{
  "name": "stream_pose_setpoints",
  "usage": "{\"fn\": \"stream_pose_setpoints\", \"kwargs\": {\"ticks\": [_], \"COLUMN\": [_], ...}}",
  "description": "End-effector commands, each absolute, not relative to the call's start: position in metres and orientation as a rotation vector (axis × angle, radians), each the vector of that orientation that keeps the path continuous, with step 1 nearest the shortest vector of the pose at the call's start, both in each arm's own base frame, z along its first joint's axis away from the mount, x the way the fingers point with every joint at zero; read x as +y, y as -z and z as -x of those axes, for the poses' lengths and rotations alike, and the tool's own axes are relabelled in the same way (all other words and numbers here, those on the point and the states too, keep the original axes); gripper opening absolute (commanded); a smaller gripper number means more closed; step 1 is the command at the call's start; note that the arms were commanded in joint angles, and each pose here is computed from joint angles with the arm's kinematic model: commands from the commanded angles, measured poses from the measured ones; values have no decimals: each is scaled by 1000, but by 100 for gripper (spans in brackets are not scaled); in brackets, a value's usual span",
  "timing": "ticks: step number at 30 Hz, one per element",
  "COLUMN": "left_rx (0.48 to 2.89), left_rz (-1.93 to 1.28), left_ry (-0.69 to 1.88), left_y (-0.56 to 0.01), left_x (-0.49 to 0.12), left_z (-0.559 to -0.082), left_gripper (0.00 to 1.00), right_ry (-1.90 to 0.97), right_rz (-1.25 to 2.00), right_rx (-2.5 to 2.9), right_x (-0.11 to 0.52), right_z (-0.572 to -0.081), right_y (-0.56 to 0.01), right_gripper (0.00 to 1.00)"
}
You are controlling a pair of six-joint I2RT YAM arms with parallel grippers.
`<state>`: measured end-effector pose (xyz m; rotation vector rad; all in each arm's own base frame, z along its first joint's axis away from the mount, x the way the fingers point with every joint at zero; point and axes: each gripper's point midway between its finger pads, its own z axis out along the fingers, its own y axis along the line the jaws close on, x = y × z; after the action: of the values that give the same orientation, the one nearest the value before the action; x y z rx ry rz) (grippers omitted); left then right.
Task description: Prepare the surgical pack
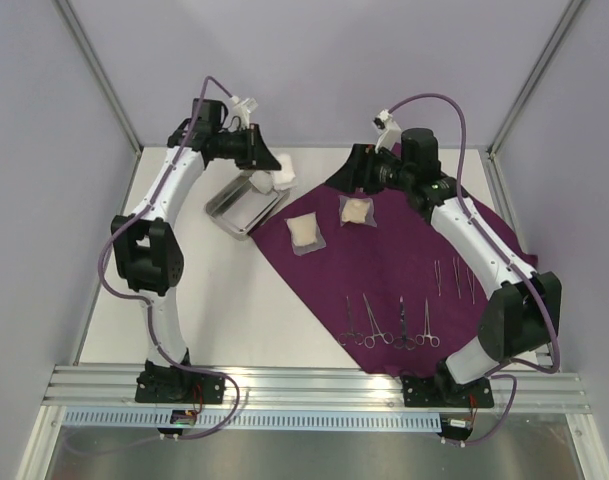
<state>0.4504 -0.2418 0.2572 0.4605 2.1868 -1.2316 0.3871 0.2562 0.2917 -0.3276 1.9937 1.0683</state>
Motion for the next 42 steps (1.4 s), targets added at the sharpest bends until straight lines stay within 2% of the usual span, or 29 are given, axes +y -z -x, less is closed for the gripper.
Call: {"fn": "stream_pose_setpoints", "kwargs": {"ticks": [1,5,12,19,29,35,42], "left_rx": [2310,2374,2376,2389,2446,2367,2377], "left_rz": [-144,11,215,362,551,503,557], "left_ry": [1033,942,874,894,843,977,909], "left_y": [-212,-169,-116,-76,-45,-74,-63], "left_x": [-183,-150,-134,-131,-117,-130,-111], "left_z": [-496,-526,-569,-578,-569,-566,-566], "left_gripper": [0,0,0,0,0,0,0], "right_ry": [-1039,-1054,-1043,-1029,-1018,-1037,-1043], "right_rz": [273,268,255,240,229,241,260], "right_rx": [2020,2042,2095,2116,2114,2113,2108], "right_x": [248,249,246,243,243,246,248], "right_z": [-391,-387,-383,-379,-383,-386,-385], "right_y": [-284,-276,-265,-263,-272,-274,-280], "right_gripper": [78,78,77,76,76,75,75]}}
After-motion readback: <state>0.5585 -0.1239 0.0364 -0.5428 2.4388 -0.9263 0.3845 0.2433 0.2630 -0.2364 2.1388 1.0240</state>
